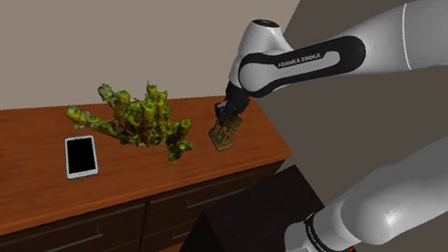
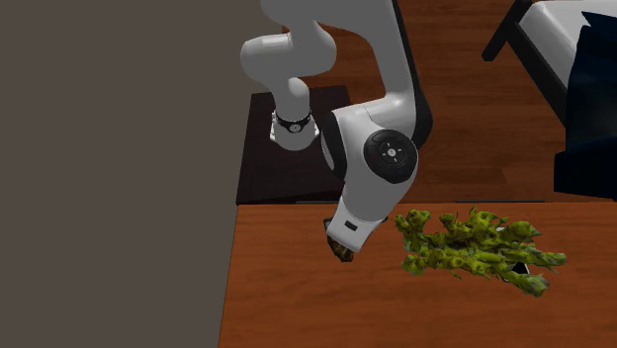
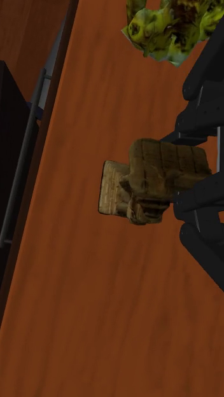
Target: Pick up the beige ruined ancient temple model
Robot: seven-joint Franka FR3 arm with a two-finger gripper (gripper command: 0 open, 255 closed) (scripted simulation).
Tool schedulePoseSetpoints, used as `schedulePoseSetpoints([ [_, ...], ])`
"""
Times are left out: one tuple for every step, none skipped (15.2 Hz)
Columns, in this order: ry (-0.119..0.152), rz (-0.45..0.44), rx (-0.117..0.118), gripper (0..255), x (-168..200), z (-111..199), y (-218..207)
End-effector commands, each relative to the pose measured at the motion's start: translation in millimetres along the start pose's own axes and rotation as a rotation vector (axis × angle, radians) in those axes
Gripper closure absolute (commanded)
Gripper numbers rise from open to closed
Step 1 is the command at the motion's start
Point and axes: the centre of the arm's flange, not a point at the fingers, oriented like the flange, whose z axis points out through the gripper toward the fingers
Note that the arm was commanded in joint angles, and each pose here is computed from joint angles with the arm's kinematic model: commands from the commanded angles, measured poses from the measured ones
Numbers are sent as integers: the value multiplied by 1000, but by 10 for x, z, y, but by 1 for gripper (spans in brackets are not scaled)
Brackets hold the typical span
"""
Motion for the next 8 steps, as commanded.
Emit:
schedulePoseSetpoints([
  [-2,0,0,255,-4,6,-1],
  [-2,0,0,255,-4,9,-1],
  [-2,0,0,255,-4,10,-2],
  [-2,0,0,255,-6,11,-3],
  [-2,0,0,255,-2,6,-5],
  [-2,0,0,255,-5,-47,-5],
  [-2,0,0,255,-7,-100,-5],
  [-2,0,0,255,-9,-152,-5],
])
